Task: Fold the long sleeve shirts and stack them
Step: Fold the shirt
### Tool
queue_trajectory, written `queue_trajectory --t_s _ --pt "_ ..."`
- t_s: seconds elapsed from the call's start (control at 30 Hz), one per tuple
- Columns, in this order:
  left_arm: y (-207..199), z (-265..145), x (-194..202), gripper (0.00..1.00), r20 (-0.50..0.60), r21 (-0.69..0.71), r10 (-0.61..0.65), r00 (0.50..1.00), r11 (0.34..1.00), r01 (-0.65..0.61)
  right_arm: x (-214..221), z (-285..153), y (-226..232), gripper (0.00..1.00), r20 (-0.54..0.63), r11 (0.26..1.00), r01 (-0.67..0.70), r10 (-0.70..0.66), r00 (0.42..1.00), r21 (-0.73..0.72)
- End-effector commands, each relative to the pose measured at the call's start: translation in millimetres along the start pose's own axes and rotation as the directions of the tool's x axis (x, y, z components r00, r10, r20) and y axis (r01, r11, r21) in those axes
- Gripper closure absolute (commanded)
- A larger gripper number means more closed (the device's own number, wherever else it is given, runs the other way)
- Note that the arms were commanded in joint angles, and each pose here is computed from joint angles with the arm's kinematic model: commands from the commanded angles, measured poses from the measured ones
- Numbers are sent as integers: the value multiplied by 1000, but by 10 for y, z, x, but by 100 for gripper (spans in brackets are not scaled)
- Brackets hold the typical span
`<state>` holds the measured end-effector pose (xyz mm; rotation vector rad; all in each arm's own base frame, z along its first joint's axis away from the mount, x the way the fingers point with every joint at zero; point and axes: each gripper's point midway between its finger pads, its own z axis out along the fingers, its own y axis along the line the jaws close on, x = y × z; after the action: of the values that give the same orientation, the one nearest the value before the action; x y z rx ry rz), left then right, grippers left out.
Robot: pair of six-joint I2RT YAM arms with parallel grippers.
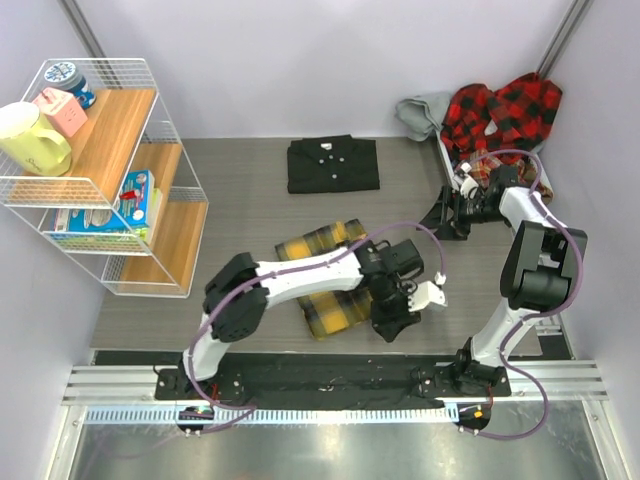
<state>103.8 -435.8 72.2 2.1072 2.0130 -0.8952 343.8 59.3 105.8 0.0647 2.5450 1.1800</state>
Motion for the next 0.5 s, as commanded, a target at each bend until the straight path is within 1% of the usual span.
queue_trajectory --t_s 0.0,0.03,0.07,0.1,0.13,0.17,0.2,0.23,0.27,0.3,0.37,0.4,0.47 --pt "-160 -1147 -401 54 281 57 -90 956 995 77 -84 -151 -10 21 5 992 86 -87 996 89" --pt "112 -1382 -267 52 310 -5 -113 944 993 121 -33 -148 -25 21 -2 992 84 -84 996 94" --pt "256 -1581 -118 51 318 -88 -109 942 986 144 -9 -158 -15 21 -1 992 88 -88 996 96" --pt "461 -1689 28 50 296 -167 -59 953 979 112 30 -151 -2 21 -5 992 91 -91 996 87" --pt "700 -1830 304 50 262 -226 -100 960 960 162 107 -133 -21 21 -17 994 74 -73 997 82" --pt "900 -1860 531 51 202 -297 -124 971 937 181 140 -127 -5 21 -20 994 73 -72 997 78" --pt "1021 -1876 710 53 152 -327 -106 983 933 151 176 -116 4 21 -25 996 60 -58 998 73" --pt "1188 -1935 890 53 137 -364 -132 982 915 174 250 -95 3 21 -37 997 43 -41 998 65" --pt "1289 -1937 1005 54 117 -393 -137 984 903 173 287 -92 14 21 -42 998 33 -30 999 58" --pt "1371 -1832 1249 55 67 -410 -177 982 893 188 333 -88 35 21 -50 998 20 -18 999 54" --pt "1545 -1776 1460 56 37 -453 -194 980 871 189 439 -68 66 22 -72 999 0 3 997 36" --pt "1565 -1653 1643 58 -6 -452 -230 973 869 202 484 -75 87 23 -81 999 -7 10 997 32" --pt "1590 -1516 1789 60 -30 -449 -264 964 865 223 558 -64 71 23 -94 999 -12 16 995 35"
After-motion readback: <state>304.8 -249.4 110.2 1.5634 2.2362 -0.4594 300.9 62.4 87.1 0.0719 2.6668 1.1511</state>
